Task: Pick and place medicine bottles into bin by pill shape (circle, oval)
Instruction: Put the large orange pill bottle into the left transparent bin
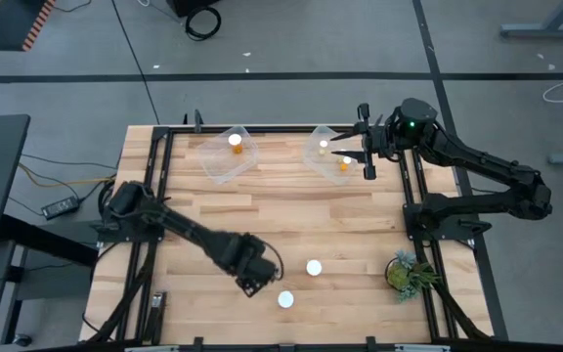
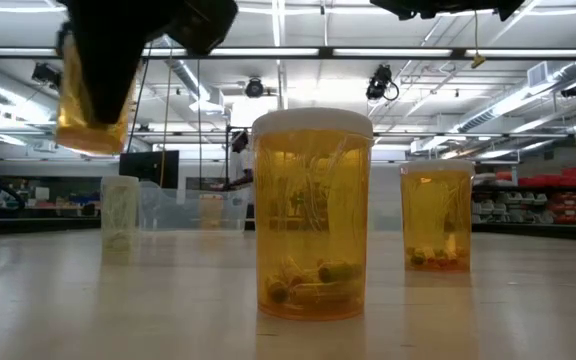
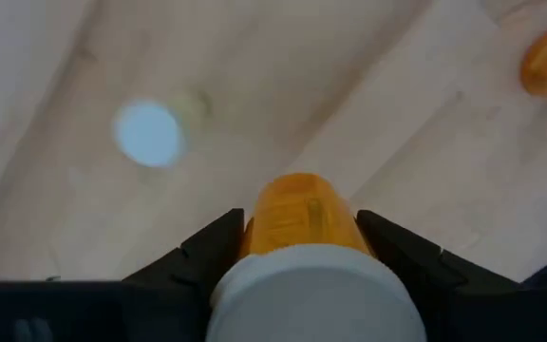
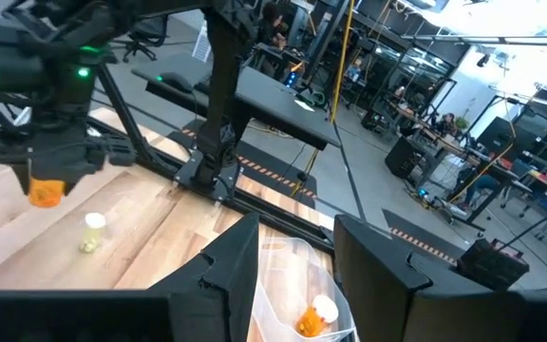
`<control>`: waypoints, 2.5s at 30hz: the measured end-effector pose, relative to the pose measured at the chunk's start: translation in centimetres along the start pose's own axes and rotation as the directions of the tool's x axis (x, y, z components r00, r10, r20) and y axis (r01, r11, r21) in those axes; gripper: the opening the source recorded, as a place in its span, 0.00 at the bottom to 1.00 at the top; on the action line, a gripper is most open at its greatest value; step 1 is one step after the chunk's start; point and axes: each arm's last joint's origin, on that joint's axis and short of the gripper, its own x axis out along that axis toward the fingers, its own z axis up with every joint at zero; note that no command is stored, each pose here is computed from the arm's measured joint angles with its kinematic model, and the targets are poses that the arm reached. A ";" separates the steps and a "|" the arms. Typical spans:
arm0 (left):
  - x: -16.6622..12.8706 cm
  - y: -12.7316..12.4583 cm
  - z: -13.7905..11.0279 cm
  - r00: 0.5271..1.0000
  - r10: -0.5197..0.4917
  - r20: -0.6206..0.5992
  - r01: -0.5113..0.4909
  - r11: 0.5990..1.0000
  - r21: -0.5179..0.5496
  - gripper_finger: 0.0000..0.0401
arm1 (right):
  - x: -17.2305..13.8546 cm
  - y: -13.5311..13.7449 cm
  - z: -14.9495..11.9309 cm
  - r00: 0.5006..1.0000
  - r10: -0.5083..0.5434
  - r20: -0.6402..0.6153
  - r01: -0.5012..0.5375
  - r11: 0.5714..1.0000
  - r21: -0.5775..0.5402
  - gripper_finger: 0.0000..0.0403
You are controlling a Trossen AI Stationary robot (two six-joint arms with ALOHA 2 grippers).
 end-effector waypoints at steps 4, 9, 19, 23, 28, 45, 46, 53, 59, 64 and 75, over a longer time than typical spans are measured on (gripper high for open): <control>-0.6 1.6 1.8 1.000 0.014 -0.010 -0.013 0.999 0.050 0.52 | 0.0 0.0 0.0 1.000 0.000 0.000 0.000 1.000 0.000 0.36; -1.3 4.1 4.0 0.998 0.056 -0.034 -0.052 0.993 0.102 0.48 | 0.0 0.0 0.0 1.000 -0.001 -0.002 0.001 1.000 0.001 0.36; -1.8 8.7 8.4 0.993 0.114 -0.022 -0.108 0.976 0.188 0.51 | 0.0 -0.1 -0.1 0.999 -0.033 -0.026 0.033 0.999 0.004 0.36; -1.9 10.6 10.1 0.989 0.150 0.004 -0.147 0.967 0.207 0.49 | 0.0 -0.1 -0.1 0.999 -0.033 -0.026 0.033 0.999 0.005 0.36; -2.0 13.4 12.1 0.976 0.214 0.040 -0.218 0.946 0.238 0.48 | 0.0 0.0 -0.1 0.999 -0.031 -0.024 0.031 1.000 0.006 0.36; -2.5 25.3 17.3 0.966 0.257 0.014 -0.257 0.960 0.111 0.50 | 0.0 0.0 -0.1 0.999 -0.031 -0.025 0.031 1.000 0.004 0.36; -2.5 25.9 17.4 0.966 0.257 0.011 -0.257 0.961 0.102 0.50 | 0.0 0.0 -0.1 0.999 -0.031 -0.025 0.031 1.000 0.004 0.36; -2.6 29.6 18.5 0.966 0.253 0.045 -0.253 0.967 -0.014 0.49 | 0.0 0.0 -0.1 0.999 -0.031 -0.025 0.031 1.000 0.004 0.36; -1.2 31.8 18.2 0.967 0.253 0.004 -0.252 0.965 -0.065 0.50 | 0.0 0.0 -0.1 0.999 -0.030 -0.026 0.031 1.000 0.004 0.36; 1.0 32.7 17.3 0.971 0.235 -0.047 -0.237 0.970 -0.055 0.49 | 0.0 0.0 -0.1 0.999 -0.030 -0.026 0.030 1.000 -0.003 0.36; 4.1 33.3 15.6 0.964 0.234 -0.124 -0.242 0.969 -0.052 0.51 | 0.0 0.0 -0.1 0.999 -0.030 -0.026 0.030 1.000 -0.004 0.36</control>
